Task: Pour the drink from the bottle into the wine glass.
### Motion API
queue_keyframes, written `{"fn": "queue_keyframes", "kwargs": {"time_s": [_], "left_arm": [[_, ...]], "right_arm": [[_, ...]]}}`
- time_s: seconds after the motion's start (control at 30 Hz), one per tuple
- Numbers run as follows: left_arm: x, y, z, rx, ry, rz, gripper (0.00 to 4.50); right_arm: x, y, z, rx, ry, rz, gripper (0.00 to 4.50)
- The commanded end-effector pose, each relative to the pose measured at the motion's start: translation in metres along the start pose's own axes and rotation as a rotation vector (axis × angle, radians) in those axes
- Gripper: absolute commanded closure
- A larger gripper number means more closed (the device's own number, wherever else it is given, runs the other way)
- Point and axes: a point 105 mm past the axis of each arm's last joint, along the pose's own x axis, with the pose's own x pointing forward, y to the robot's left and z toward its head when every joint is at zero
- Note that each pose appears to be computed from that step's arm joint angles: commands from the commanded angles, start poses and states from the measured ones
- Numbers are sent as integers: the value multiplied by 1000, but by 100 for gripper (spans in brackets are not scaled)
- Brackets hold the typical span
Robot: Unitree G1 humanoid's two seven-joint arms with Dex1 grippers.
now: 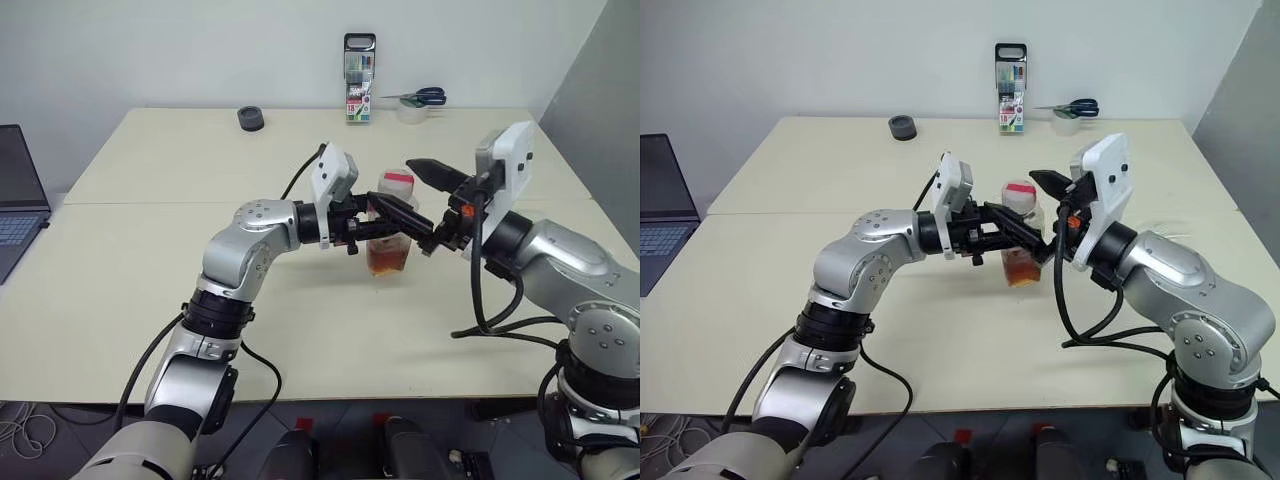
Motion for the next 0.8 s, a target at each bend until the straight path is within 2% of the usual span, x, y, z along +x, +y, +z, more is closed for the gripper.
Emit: {"fn": "queue_keyframes", "kwargs": {"time_s": [0.03,0.23,0.53,0.67,0.8], "left_arm": [[2,-2,20,71,-46,-11,260],[2,-1,20,72,-44,-9,260],[1,-3,20,72,-40,-15,260],[3,-7,22,80,-37,-47,260],[4,-10,24,88,-39,-70,260]], "right_arm": [[0,2,9,-18,-44,-1,62],[2,-3,11,-3,-62,-27,269],[3,-5,14,-6,-70,-9,270],[3,0,21,-1,-58,176,270],[7,-7,17,-49,18,362,270]]}}
